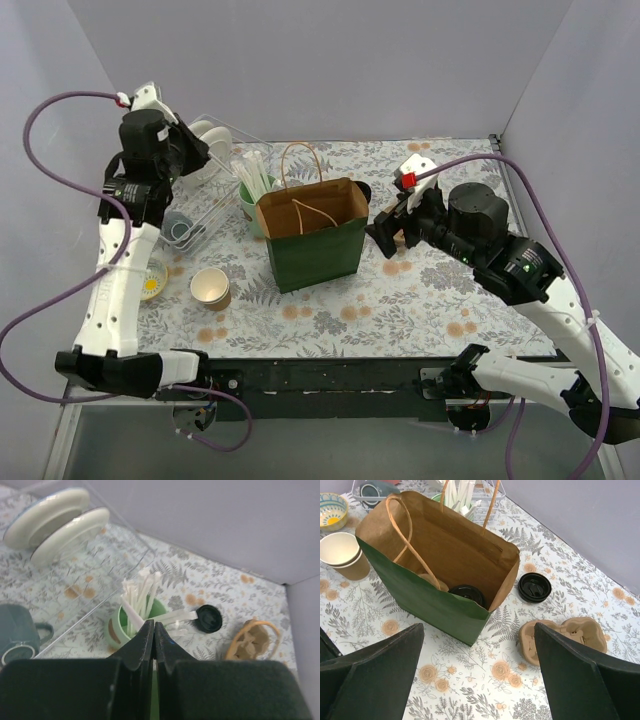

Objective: Pack the takeout coffee

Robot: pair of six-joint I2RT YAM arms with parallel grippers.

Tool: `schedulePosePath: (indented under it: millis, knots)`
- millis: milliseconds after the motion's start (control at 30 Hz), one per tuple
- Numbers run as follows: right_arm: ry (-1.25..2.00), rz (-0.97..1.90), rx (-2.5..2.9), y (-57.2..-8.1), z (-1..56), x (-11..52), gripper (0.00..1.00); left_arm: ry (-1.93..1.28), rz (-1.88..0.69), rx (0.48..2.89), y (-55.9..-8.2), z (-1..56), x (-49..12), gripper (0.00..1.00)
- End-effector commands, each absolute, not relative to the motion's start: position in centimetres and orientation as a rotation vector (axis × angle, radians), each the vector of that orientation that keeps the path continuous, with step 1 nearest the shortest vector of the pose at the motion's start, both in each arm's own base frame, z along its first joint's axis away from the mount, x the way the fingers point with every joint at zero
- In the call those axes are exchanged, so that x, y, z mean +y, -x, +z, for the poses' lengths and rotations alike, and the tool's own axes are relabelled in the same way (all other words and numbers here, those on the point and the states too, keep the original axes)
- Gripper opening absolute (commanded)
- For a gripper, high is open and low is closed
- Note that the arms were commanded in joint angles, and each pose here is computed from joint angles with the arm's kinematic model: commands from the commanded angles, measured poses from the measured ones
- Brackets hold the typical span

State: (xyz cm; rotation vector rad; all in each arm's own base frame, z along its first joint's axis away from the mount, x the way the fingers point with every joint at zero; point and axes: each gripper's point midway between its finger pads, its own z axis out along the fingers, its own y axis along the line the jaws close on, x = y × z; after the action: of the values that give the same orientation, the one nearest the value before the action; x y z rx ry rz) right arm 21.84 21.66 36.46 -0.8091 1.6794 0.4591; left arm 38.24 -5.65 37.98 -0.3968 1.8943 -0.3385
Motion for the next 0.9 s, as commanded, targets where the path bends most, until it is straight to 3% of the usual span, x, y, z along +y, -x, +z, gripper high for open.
schedulePosePath:
  millis: [0, 200, 500, 867]
  knots:
    - [0.76, 0.454, 1.592, -22.7, 40.1, 21.8, 0.99, 0.245, -0.442, 1.776, -33.9, 45.2, -6.9, 0.0]
    - [0.754, 0.433, 1.589, -23.5, 41.4, 22.2, 0.98, 0.032, -0.606, 1.695, -30.4, 50.5, -9.9, 0.0]
    - [0.75, 0.423, 1.565, -23.9, 42.9, 22.4, 0.99, -0.138, -1.074, 1.69, -24.3, 49.3, -15.8, 0.0]
    - [0.75, 0.43, 1.577, -23.4, 42.7, 22.0, 0.99, -0.091, -0.922, 1.869, -28.1, 40.7, -14.6, 0.0]
